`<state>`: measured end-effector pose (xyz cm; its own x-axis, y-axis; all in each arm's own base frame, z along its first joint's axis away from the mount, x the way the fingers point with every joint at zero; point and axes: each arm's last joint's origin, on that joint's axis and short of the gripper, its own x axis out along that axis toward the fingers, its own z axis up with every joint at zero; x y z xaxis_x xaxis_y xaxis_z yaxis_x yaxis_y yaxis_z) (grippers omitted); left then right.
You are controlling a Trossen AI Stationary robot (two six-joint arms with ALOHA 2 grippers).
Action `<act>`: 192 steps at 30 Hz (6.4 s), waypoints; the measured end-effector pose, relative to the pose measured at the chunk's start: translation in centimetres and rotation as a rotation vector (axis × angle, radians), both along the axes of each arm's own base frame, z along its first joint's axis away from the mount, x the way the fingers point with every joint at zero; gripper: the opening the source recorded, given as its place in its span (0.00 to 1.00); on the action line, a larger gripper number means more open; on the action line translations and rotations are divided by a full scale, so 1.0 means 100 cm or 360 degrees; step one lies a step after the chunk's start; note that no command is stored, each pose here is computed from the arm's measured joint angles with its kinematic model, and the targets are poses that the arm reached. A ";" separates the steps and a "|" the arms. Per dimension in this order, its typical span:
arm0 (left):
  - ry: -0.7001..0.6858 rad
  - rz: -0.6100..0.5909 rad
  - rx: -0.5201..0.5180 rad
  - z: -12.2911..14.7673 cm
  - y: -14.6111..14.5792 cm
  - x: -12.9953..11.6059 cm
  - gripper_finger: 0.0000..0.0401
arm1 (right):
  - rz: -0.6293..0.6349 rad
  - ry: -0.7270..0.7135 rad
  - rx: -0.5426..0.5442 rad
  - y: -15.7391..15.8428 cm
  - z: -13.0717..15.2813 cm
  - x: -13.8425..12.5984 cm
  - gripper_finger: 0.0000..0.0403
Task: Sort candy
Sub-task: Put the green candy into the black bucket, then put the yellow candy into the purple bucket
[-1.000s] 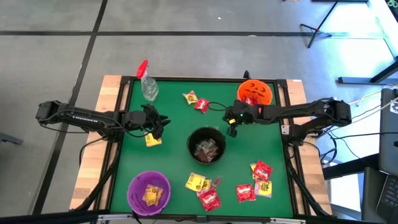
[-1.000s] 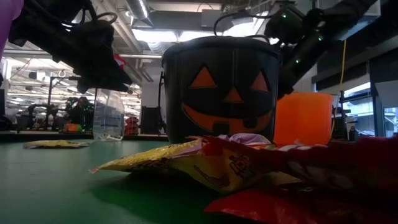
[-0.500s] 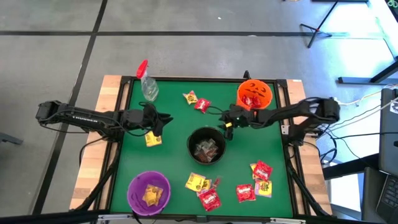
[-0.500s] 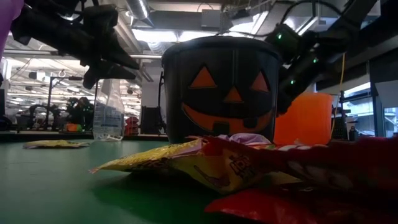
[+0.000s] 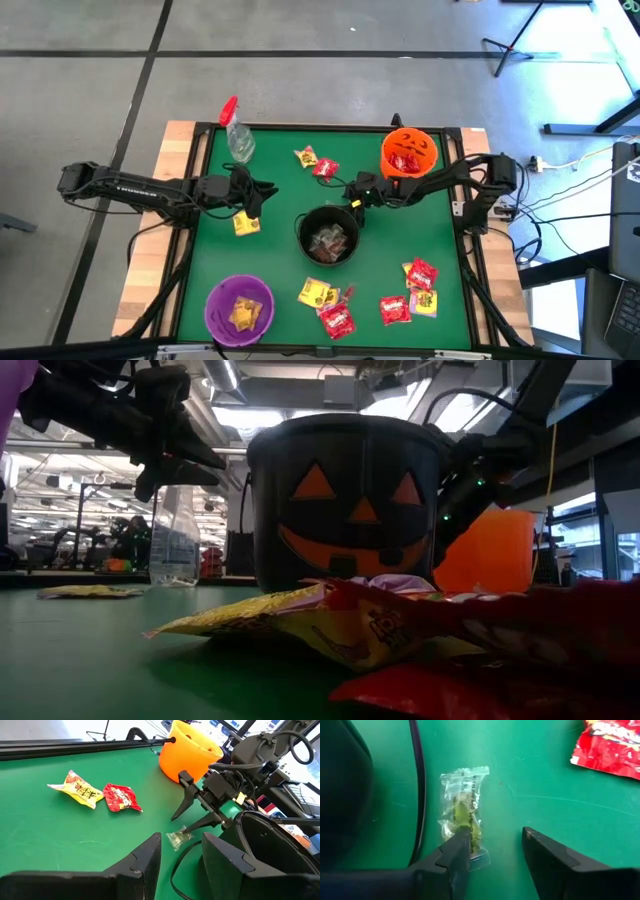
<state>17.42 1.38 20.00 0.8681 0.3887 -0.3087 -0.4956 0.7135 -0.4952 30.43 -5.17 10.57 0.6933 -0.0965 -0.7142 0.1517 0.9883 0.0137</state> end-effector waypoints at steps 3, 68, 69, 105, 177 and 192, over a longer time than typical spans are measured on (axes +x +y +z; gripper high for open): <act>0.0002 -0.0001 0.0000 0.000 0.000 0.000 0.33 | 0.0000 0.0055 0.0007 0.000 -0.002 -0.001 0.38; 0.0059 -0.0009 0.0128 0.000 0.001 0.000 0.33 | 0.0611 -0.0628 -0.0099 0.083 0.139 -0.020 0.00; 0.0063 -0.0012 0.0137 0.000 0.001 0.000 0.33 | 0.0648 -0.0586 -0.0120 0.085 0.137 -0.018 0.00; 0.0769 -0.0216 0.0191 0.053 -0.001 -0.001 0.33 | 0.0556 -0.0558 -0.0302 0.082 0.136 -0.008 0.35; 0.2100 -0.0810 -0.0219 -0.054 -0.013 0.048 0.16 | 0.0543 -0.0555 -0.0355 0.082 0.136 -0.008 0.35; 0.2130 -0.0818 -0.0179 0.024 -0.025 0.074 0.09 | 0.0517 -0.0549 -0.0373 0.081 0.136 -0.008 0.35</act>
<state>24.80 -1.07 22.42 -0.0594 0.0463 -0.9972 -0.3294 0.9421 0.0634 29.64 2.93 24.19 0.9050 0.0326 -0.4241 -0.1371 0.9662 -0.2184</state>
